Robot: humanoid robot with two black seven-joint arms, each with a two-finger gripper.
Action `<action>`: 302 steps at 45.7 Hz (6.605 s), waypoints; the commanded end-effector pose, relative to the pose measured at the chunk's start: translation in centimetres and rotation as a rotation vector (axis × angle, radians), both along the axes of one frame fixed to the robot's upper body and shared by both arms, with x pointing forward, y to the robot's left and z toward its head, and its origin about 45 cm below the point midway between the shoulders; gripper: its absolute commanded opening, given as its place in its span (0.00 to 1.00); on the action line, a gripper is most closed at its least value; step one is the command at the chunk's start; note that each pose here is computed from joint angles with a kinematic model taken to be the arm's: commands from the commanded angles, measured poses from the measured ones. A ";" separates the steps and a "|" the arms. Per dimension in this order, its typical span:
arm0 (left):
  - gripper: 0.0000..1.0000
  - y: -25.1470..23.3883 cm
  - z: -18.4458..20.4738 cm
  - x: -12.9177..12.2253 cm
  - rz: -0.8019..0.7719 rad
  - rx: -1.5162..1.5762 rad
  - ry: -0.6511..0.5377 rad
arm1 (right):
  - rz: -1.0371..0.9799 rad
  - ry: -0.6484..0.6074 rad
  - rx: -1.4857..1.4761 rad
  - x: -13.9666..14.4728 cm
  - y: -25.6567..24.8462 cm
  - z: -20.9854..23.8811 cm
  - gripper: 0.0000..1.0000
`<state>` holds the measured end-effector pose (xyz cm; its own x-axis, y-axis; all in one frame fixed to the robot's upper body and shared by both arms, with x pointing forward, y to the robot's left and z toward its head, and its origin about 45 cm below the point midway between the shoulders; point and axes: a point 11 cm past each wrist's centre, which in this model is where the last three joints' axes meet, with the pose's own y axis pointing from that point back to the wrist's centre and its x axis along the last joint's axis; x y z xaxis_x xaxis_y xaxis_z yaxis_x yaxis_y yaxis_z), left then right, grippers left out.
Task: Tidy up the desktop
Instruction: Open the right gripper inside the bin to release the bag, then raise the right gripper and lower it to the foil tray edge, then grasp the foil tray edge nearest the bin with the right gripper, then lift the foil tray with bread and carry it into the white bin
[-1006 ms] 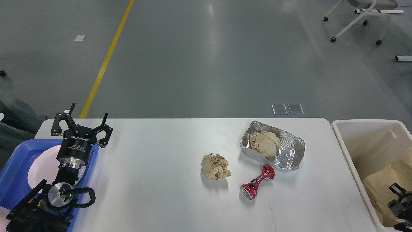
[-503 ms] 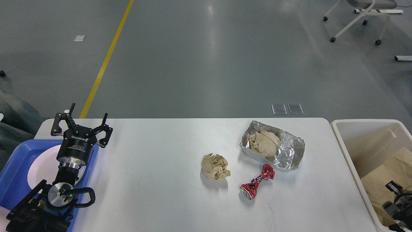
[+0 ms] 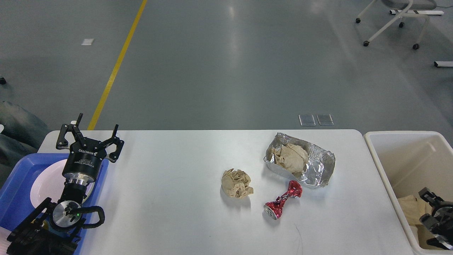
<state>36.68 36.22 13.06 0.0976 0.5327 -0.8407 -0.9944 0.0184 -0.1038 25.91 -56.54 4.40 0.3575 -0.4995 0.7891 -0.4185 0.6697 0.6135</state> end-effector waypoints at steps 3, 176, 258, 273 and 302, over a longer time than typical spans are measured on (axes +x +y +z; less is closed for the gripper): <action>0.96 0.0 0.0 0.0 -0.001 0.000 -0.001 | 0.035 0.015 0.025 2.1 -0.9 2.6 1.00; 0.96 0.0 0.0 0.0 0.001 -0.001 -0.001 | 0.407 0.268 0.485 11.8 24.0 1.8 0.96; 0.96 0.0 0.0 0.0 -0.001 -0.001 0.000 | 0.267 0.149 0.695 10.2 18.9 19.4 0.00; 0.96 0.0 0.0 0.0 0.000 0.000 0.001 | 0.327 0.289 0.409 6.8 17.9 28.0 0.00; 0.96 0.0 0.0 0.0 -0.001 0.000 -0.001 | 0.028 0.231 0.434 2.0 6.9 25.2 0.00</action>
<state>36.68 36.22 13.06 0.0979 0.5326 -0.8407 -0.9944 0.0187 -0.1039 29.68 -45.22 31.75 0.5997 -0.7069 0.3751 -0.2863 0.2482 0.9254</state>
